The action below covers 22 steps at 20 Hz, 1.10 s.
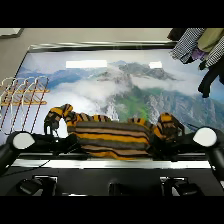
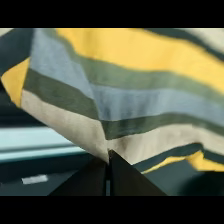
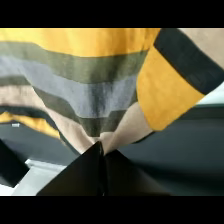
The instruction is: Fold the clothes and pants, and hang the long-sleeved shirts on hangers.
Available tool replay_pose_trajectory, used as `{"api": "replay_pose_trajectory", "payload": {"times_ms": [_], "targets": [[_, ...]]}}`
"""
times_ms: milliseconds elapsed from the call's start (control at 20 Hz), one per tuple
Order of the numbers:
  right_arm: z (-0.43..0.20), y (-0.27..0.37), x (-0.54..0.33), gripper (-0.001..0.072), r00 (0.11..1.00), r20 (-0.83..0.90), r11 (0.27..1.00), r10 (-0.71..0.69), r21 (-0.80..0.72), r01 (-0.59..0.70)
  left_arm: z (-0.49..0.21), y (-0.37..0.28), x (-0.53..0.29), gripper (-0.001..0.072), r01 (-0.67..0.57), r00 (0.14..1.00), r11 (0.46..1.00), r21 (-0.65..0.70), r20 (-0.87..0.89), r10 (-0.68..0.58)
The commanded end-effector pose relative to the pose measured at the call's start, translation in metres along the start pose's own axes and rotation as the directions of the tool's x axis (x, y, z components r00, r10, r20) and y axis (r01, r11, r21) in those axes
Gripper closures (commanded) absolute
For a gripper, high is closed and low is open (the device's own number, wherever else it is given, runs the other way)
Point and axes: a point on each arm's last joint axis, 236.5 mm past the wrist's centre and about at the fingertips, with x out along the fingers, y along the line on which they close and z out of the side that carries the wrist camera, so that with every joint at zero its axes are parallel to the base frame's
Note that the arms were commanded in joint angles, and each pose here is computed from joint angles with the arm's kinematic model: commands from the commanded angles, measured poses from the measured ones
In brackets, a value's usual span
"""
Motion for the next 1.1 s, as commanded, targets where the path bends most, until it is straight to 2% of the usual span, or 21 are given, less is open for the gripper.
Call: {"api": "replay_pose_trajectory", "payload": {"times_ms": [0, 200, 400, 600, 750, 800, 850, 900, 950, 1000, 1050], "targets": [[0.001, 0.007, -0.008, 0.0684, 0.999, 0.043, 0.992, 0.033, 0.119, -0.038, 0.005, -0.024, -0.027, 0.0683, 0.033, 0.998, 0.999, -0.013, 0.047, -0.032], [0.067, 0.029, 0.018, 0.0683, 0.993, 0.097, 0.975, 0.065, 0.204, -0.084, 0.051, -0.034, -0.003, 0.0683, 0.017, 1.000, 0.996, -0.084, 0.009, -0.016], [0.127, 0.046, 0.042, 0.0683, 0.993, 0.106, 0.977, 0.052, 0.202, -0.073, 0.110, -0.045, 0.032, 0.0682, 0.023, 0.999, 0.993, -0.120, -0.046, -0.028], [0.186, 0.058, 0.056, 0.0683, 0.981, 0.189, 0.972, 0.047, 0.216, -0.088, 0.165, -0.049, 0.060, 0.0682, 0.008, 0.998, 0.991, -0.133, -0.057, -0.016], [0.205, 0.056, 0.067, 0.0682, 0.974, 0.221, 0.975, 0.043, 0.205, -0.089, 0.185, -0.047, 0.081, 0.0680, -0.003, 0.998, 0.992, -0.128, -0.068, -0.006], [0.203, 0.054, 0.069, 0.0609, 0.977, 0.210, 0.983, 0.037, 0.169, -0.073, 0.188, -0.047, 0.083, 0.0674, -0.004, 0.997, 0.994, -0.109, -0.071, -0.004], [0.198, 0.054, 0.067, 0.0484, 0.980, 0.196, 0.992, 0.034, 0.115, -0.057, 0.190, -0.046, 0.082, 0.0602, -0.003, 0.998, 0.995, -0.097, -0.063, -0.003], [0.192, 0.054, 0.061, 0.0390, 0.981, 0.190, 0.998, 0.025, 0.054, -0.036, 0.192, -0.045, 0.079, 0.0409, -0.002, 0.999, 0.996, -0.092, -0.054, -0.003], [0.185, 0.056, 0.046, 0.0346, 0.979, 0.202, 0.999, 0.022, -0.031, -0.016, 0.194, -0.046, 0.070, 0.0225, 0.008, 0.999, 0.999, -0.048, -0.045, -0.010], [0.180, 0.060, 0.029, 0.0333, 0.971, 0.238, 0.995, 0.018, -0.104, 0.007, 0.194, -0.046, 0.059, 0.0178, 0.005, 1.000, 1.000, 0.003, -0.031, -0.005], [0.174, 0.064, 0.008, 0.0323, 0.958, 0.286, 0.987, 0.023, -0.158, 0.024, 0.195, -0.042, 0.046, 0.0178, -0.026, 1.000, 0.999, 0.043, -0.008, 0.027]]}}
